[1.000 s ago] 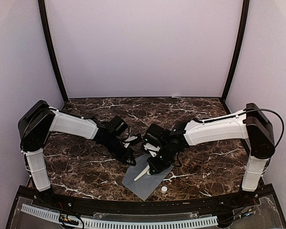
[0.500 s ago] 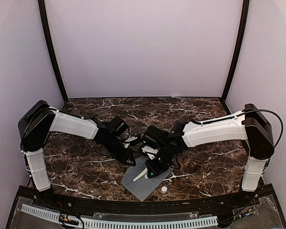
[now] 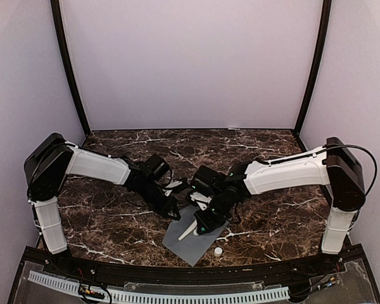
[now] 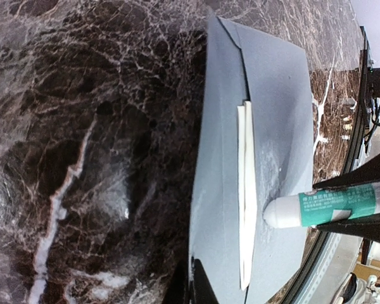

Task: Place the letter into the envelope and seal it

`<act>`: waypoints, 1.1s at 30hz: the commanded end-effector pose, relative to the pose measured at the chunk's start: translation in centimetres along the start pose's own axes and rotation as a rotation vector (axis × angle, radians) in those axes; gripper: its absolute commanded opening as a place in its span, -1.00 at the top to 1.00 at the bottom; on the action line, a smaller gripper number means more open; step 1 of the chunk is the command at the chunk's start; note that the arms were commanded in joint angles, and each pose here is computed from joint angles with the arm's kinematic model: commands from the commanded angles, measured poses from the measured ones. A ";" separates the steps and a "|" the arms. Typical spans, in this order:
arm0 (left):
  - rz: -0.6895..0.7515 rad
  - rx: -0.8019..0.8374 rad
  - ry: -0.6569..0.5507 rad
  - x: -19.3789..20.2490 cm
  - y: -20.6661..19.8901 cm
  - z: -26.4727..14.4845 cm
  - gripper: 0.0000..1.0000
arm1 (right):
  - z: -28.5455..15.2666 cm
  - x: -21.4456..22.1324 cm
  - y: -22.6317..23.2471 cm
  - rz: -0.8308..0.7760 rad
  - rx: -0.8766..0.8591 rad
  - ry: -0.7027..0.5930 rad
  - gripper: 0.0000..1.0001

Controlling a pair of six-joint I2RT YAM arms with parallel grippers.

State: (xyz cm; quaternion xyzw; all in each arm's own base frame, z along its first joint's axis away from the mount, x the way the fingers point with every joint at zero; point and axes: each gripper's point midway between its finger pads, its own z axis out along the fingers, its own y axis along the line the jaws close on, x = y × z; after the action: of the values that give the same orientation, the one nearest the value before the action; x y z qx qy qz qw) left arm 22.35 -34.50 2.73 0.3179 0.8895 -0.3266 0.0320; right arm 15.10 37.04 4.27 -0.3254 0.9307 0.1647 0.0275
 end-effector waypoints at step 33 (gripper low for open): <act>0.012 0.034 -0.002 -0.1 -0.5 0.1 1.00 | 0.5 -0.9 -11.0 0.115 0.266 0.002 1.00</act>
State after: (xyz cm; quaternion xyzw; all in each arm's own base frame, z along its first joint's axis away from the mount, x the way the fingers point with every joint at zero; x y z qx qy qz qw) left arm 23.15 -35.24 3.21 0.3228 0.8823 -0.3380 0.0549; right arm 21.86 33.79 4.31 -0.2806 0.9468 0.1323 0.0859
